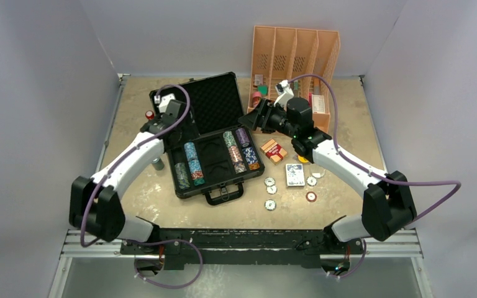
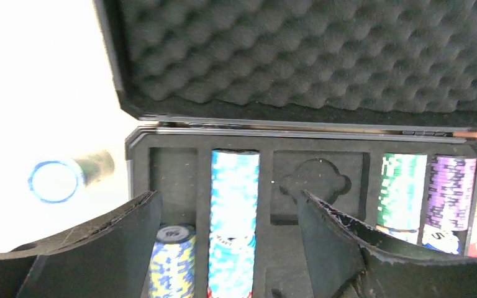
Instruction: Pack up texas hold em set
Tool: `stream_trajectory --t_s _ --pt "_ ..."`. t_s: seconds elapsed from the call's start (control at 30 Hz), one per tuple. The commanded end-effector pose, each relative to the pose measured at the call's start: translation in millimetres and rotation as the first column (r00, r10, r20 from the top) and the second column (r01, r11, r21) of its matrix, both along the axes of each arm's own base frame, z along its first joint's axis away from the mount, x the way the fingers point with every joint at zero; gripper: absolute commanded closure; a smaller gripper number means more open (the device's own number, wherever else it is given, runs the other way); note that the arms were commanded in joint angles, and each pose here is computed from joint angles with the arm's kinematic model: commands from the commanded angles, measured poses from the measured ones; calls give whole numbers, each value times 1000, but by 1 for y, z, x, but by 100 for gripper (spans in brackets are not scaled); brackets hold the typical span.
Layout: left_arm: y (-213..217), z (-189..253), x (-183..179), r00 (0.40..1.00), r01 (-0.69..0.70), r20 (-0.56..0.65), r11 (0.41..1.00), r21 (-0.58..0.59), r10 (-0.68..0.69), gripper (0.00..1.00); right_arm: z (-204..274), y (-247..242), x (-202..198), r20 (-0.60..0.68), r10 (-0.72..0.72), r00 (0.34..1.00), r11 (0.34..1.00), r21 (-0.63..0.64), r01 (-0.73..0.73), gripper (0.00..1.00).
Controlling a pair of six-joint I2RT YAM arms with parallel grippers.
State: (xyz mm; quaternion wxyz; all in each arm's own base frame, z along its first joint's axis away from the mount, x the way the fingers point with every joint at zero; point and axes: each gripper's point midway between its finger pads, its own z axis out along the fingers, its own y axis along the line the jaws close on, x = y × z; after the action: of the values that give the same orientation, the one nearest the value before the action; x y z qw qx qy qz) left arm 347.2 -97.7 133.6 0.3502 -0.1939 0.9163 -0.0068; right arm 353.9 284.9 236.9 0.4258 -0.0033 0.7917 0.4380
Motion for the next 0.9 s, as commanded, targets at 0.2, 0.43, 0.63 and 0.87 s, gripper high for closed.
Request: stream_trajectory --t_s 0.2,0.43,0.63,0.87 --pt "121 27 -52 947 -318 58 948 23 317 18 32 4 -8 111 70 991 998 -12 -69 31" --pt "134 14 -66 865 -486 113 872 -56 489 18 32 0 -15 110 69 992 998 -17 -68 31" --pt "130 -22 -59 863 -499 59 865 -57 502 22 39 -6 -22 130 55 990 998 -5 -55 30" --pt "136 -36 -42 878 -479 25 877 34 478 26 40 -8 -25 147 56 988 998 -4 -56 30"
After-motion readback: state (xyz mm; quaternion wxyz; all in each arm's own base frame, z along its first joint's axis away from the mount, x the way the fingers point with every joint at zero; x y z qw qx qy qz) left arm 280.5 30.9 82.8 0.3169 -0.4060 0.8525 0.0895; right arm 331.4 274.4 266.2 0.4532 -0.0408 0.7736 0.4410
